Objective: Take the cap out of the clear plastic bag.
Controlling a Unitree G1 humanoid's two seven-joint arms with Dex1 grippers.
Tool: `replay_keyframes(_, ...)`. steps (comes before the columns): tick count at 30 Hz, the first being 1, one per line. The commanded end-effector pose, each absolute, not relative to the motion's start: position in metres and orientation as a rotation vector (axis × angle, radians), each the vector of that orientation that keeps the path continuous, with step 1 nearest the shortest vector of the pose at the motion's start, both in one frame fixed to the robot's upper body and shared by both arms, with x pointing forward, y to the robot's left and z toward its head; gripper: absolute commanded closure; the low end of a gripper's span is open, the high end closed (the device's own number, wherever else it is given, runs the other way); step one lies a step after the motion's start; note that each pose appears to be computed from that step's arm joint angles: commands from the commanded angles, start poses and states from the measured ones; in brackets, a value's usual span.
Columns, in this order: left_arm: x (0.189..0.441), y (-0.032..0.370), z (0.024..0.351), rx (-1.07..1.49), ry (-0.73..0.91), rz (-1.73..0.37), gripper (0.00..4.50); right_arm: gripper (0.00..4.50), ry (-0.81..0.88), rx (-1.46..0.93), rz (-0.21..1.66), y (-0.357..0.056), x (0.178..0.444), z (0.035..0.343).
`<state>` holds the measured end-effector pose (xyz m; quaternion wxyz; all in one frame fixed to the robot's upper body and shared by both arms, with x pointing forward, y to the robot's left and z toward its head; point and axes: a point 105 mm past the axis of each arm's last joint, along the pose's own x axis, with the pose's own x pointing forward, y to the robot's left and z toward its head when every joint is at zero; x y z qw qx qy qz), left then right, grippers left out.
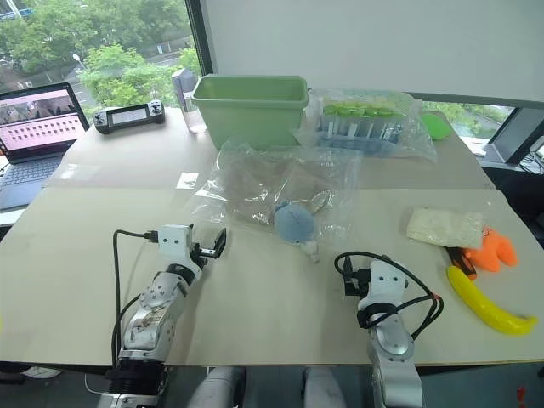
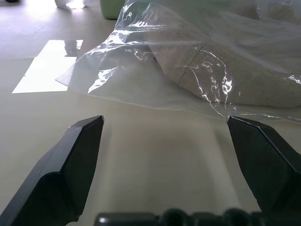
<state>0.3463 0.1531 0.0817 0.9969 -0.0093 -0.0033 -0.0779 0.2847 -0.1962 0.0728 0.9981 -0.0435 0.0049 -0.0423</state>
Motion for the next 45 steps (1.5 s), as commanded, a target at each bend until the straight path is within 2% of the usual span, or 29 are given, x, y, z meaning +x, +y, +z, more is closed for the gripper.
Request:
replay_keyframes(1, 0.350, 0.148, 0.095, 0.006, -0.016, -0.240, 0.00, 0.08, -0.040, -0.067, -0.044, -0.204, 0.281, 0.095)
replay_keyframes(3, 0.351, 0.144, 0.127, -0.008, -0.097, -0.351, 0.00, 0.08, -0.046, -0.064, 0.081, -0.204, 0.275, 0.115)
replay_keyframes(5, 0.351, 0.143, 0.145, -0.009, -0.127, -0.417, 0.00, 0.08, -0.050, -0.063, 0.154, -0.201, 0.273, 0.129)
replay_keyframes(8, 0.342, 0.121, 0.147, -0.156, 0.019, -0.699, 0.00, 0.08, -0.056, -0.058, 0.131, -0.214, 0.280, 0.150)
replay_keyframes(10, 0.336, 0.115, 0.158, -0.087, 0.036, -0.845, 0.00, 0.08, -0.058, -0.053, 0.133, -0.216, 0.285, 0.159)
replay_keyframes(14, 0.336, 0.122, 0.182, 0.003, 0.047, -0.963, 0.00, 0.08, -0.076, -0.081, 0.215, -0.205, 0.293, 0.182)
replay_keyframes(18, 0.330, 0.132, 0.184, 0.152, 0.139, -1.044, 0.00, 0.08, -0.057, -0.124, 0.329, -0.183, 0.300, 0.201)
replay_keyframes(21, 0.324, 0.134, 0.181, 0.215, 0.184, -1.086, 0.00, 0.08, 0.018, -0.183, 0.383, -0.166, 0.306, 0.193)
replay_keyframes(26, 0.324, 0.135, 0.170, 0.276, 0.216, -1.091, 0.00, 0.08, 0.038, -0.199, 0.431, -0.140, 0.320, 0.188)
replay_keyframes(31, 0.327, 0.128, 0.170, 0.241, 0.188, -1.083, 0.00, 0.08, 0.077, -0.234, 0.530, -0.109, 0.325, 0.180)
replay_keyframes(37, 0.327, 0.124, 0.164, 0.248, 0.165, -1.081, 0.00, 0.08, 0.178, -0.239, 0.568, -0.101, 0.332, 0.141)
replay_keyframes(40, 0.332, 0.129, 0.159, 0.271, 0.160, -1.041, 0.00, 0.85, 0.202, -0.260, 0.558, -0.104, 0.341, 0.122)
replay_keyframes(45, 0.332, 0.130, 0.158, 0.275, 0.148, -1.033, 0.00, 2.51, 0.155, -0.257, 0.561, -0.103, 0.349, 0.129)
